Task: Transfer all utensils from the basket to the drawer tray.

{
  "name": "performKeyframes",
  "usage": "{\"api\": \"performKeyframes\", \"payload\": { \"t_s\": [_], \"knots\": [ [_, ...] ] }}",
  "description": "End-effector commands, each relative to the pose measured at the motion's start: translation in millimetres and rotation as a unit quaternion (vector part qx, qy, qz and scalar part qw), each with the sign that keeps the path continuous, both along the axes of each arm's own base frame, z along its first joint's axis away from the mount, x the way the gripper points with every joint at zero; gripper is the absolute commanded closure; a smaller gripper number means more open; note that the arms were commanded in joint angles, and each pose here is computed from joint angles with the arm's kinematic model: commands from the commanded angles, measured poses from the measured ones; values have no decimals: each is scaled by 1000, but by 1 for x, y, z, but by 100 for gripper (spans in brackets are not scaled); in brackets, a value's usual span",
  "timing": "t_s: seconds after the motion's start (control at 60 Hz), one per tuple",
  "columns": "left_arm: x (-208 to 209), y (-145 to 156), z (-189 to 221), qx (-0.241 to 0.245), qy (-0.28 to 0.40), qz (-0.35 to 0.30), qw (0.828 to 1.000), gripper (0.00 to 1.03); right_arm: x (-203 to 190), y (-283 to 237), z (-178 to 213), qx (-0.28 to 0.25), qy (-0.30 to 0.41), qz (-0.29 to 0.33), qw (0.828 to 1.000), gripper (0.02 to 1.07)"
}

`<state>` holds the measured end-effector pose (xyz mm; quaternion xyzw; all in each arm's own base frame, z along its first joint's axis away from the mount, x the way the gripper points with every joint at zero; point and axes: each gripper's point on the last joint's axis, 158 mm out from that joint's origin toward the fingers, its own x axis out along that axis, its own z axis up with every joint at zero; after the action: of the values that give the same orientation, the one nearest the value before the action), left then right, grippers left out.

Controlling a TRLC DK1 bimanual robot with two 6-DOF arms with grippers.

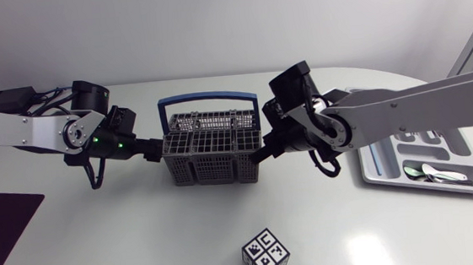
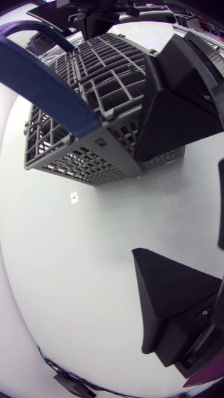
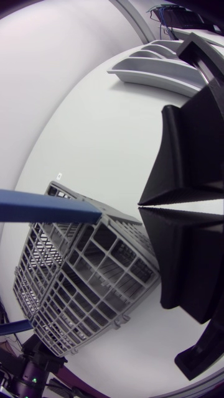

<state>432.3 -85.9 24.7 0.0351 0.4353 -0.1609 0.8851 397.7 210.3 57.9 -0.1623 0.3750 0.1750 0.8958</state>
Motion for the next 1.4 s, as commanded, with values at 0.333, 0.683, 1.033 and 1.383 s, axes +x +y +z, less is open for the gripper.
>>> {"api": "performKeyframes", "payload": {
  "t_s": [0.333,0.683,1.033,1.383],
  "knots": [
    [-16,-9,-2,0,6,-8,1000,6,5,-1,-1,19,0,-13,1000,98],
    [-30,-4,15,4,-7,-7,1000,6,-3,-13,9,22,-9,-19,1000,96],
    [-67,30,60,19,-44,9,999,6,-19,-79,53,25,-67,-61,996,59],
    [-113,42,89,32,-74,8,997,6,-41,-142,97,10,-142,-101,985,14]
  ]
}}
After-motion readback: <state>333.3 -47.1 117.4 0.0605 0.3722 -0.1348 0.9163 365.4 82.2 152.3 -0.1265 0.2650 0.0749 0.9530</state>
